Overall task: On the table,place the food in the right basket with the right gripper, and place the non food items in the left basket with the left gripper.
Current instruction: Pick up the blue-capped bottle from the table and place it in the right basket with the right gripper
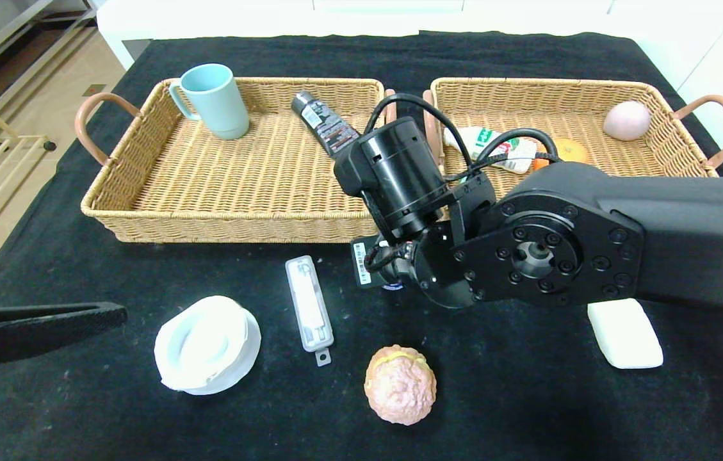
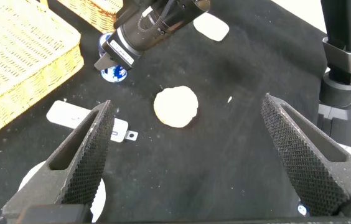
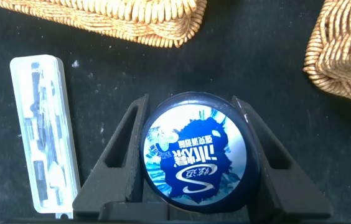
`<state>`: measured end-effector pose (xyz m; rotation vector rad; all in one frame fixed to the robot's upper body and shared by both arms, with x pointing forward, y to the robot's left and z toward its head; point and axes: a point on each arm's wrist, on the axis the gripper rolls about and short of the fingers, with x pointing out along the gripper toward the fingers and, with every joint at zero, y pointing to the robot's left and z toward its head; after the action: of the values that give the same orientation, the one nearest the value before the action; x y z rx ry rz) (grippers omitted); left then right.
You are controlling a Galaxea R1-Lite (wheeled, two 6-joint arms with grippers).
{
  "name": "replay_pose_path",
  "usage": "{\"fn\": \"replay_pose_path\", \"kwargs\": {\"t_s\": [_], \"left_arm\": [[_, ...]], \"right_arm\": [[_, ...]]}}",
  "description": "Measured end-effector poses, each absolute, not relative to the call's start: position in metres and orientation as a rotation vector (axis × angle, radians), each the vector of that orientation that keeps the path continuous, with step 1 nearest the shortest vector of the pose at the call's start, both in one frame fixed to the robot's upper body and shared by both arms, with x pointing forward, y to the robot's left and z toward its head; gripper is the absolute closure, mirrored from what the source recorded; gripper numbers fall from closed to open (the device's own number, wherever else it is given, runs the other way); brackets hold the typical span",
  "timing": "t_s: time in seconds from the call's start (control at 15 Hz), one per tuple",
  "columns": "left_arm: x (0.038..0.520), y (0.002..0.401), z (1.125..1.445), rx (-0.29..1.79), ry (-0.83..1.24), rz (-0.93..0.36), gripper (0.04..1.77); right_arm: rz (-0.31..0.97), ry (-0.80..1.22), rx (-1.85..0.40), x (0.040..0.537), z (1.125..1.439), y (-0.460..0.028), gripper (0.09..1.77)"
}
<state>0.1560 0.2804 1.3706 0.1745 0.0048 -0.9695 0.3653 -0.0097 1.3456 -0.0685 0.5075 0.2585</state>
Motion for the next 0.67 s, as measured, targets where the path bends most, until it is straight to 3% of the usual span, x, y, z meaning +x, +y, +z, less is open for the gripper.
{"fn": "replay_pose_path", "kwargs": {"t_s": [0.33,0.67], "left_arm": [[0.157,0.280,1.369,0.196,0.003,-0.970,0.09],[0.156,0.280,1.369,0.198,0.003,-0.972,0.09]], "right_arm": [[0.242,0.498,-0.070,0.364,1.349,-0.012,0.94],[0.272,0.467,-0.048,0.345,1.376,-0.020,0.94]]}}
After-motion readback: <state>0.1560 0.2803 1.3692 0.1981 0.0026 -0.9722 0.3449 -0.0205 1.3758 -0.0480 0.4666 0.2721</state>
